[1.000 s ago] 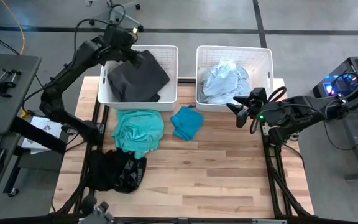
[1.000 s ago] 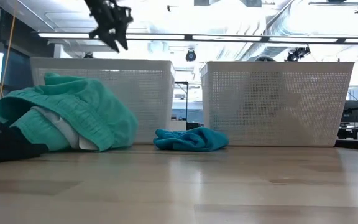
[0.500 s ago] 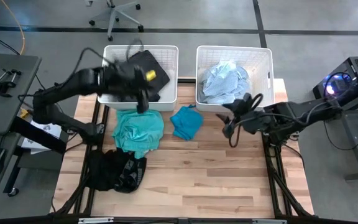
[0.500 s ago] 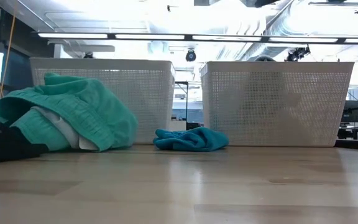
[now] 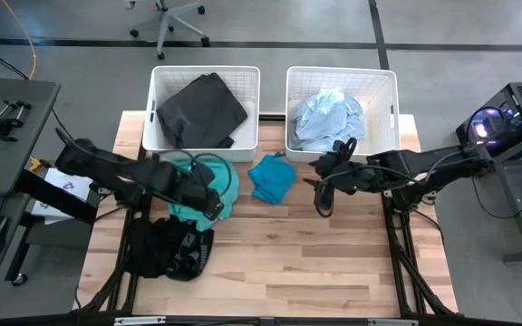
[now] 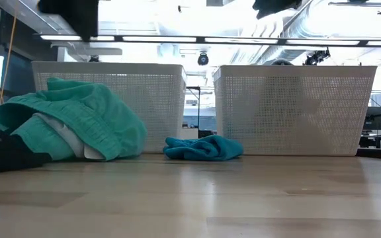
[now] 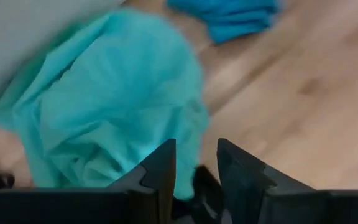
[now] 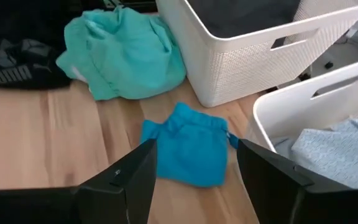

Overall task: Sort clothes
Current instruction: Put the light blue shirt into the right white bin

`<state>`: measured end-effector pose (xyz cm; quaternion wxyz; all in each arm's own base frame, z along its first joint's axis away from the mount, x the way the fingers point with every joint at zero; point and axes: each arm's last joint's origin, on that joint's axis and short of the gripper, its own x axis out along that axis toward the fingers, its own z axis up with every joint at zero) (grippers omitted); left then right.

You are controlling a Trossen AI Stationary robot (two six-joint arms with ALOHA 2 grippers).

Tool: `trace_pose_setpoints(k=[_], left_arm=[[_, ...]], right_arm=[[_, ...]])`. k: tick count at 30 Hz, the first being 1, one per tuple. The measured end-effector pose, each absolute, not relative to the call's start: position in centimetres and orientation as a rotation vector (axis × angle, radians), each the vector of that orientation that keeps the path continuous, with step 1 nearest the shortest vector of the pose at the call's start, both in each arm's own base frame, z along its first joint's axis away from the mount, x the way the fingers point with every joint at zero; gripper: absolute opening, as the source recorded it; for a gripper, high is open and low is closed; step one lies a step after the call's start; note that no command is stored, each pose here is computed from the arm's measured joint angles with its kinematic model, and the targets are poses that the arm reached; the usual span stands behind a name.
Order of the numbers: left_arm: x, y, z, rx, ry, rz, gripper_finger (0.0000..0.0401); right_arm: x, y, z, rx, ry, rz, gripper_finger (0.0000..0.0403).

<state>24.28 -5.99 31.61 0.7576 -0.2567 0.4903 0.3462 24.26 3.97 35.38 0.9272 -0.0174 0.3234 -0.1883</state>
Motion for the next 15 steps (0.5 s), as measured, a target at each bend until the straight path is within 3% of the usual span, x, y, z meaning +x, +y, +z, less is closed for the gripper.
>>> trace_pose_setpoints(k=[7, 12, 15], left_arm=[[24.3, -5.3, 24.7, -0.588, 1.004, 0.892, 0.0176], [23.9, -3.8, 20.0, -0.546, 1.012, 0.879, 0.0232], [23.4, -3.2, 17.1, -0.544, 1.057, 0.866, 0.0240]], right_arm=[[24.2, 4.2, 35.4, -0.094, 0.696, -0.263, 0.0209], [24.2, 4.4, 35.4, 0.036, 0.696, -0.224, 0.0209], [24.3, 4.5, 35.5, 0.105, 0.676, -0.232, 0.0209]])
